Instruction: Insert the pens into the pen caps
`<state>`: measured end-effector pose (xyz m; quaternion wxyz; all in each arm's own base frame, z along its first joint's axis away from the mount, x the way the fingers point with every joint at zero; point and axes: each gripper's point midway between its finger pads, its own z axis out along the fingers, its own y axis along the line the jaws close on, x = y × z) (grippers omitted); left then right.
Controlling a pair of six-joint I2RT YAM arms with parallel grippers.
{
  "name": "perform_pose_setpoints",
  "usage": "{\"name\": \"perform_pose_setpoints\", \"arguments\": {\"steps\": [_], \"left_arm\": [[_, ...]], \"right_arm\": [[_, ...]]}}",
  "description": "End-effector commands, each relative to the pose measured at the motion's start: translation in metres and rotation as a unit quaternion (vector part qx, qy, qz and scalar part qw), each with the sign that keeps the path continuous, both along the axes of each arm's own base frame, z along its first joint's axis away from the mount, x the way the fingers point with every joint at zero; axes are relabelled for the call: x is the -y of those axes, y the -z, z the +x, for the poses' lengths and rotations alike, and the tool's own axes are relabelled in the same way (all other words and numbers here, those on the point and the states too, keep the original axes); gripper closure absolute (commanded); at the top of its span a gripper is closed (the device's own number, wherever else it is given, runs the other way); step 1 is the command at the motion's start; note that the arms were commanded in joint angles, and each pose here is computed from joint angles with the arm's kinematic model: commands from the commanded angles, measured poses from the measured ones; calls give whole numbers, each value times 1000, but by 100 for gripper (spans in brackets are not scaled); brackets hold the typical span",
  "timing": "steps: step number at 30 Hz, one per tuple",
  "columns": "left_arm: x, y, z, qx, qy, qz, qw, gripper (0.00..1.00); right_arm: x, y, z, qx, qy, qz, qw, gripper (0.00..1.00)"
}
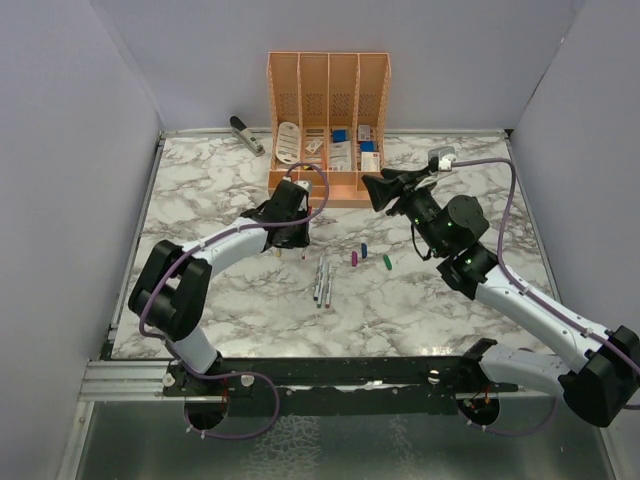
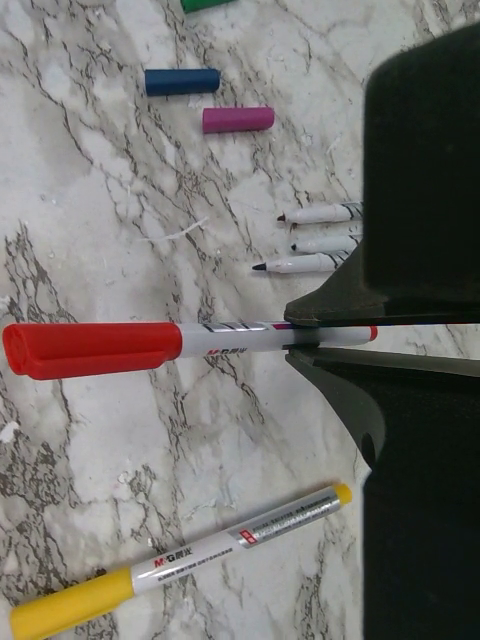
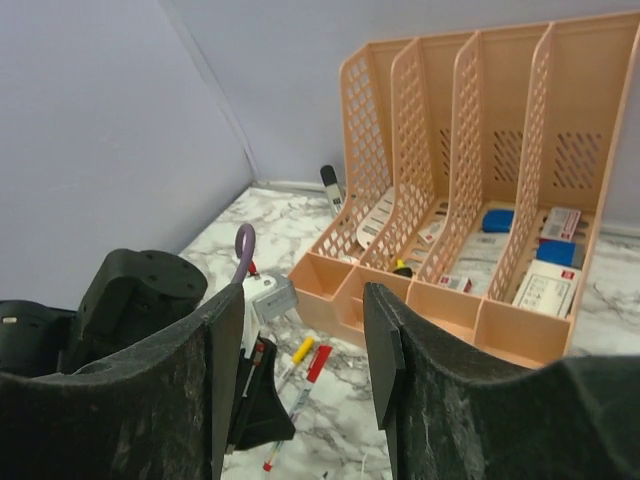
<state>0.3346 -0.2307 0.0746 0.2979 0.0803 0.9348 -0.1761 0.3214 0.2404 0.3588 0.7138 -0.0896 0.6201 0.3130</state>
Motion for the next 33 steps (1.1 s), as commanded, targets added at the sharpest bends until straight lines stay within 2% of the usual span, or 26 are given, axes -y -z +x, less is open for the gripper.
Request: {"name": "perform_pose_setpoints", "arguments": {"steps": [1, 6, 15, 22, 33], "left_arm": [[-14, -2, 10, -3, -39, 36, 999, 100], [-34, 18, 15, -29, -72, 94, 993, 100], [-58, 40, 25, -52, -111, 156, 980, 100], [-65, 42, 31, -47, -115, 174, 977, 100], [-60, 46, 31, -58, -110, 162, 979, 98]], "right_arm": [[13, 27, -2, -47, 29, -21, 998, 49], [17, 42, -6, -68, 29, -25, 997, 49], [12, 57, -10, -96, 15, -27, 995, 50], [12, 64, -13, -106, 12, -27, 994, 52], [13, 61, -14, -100, 10, -27, 995, 57]]}}
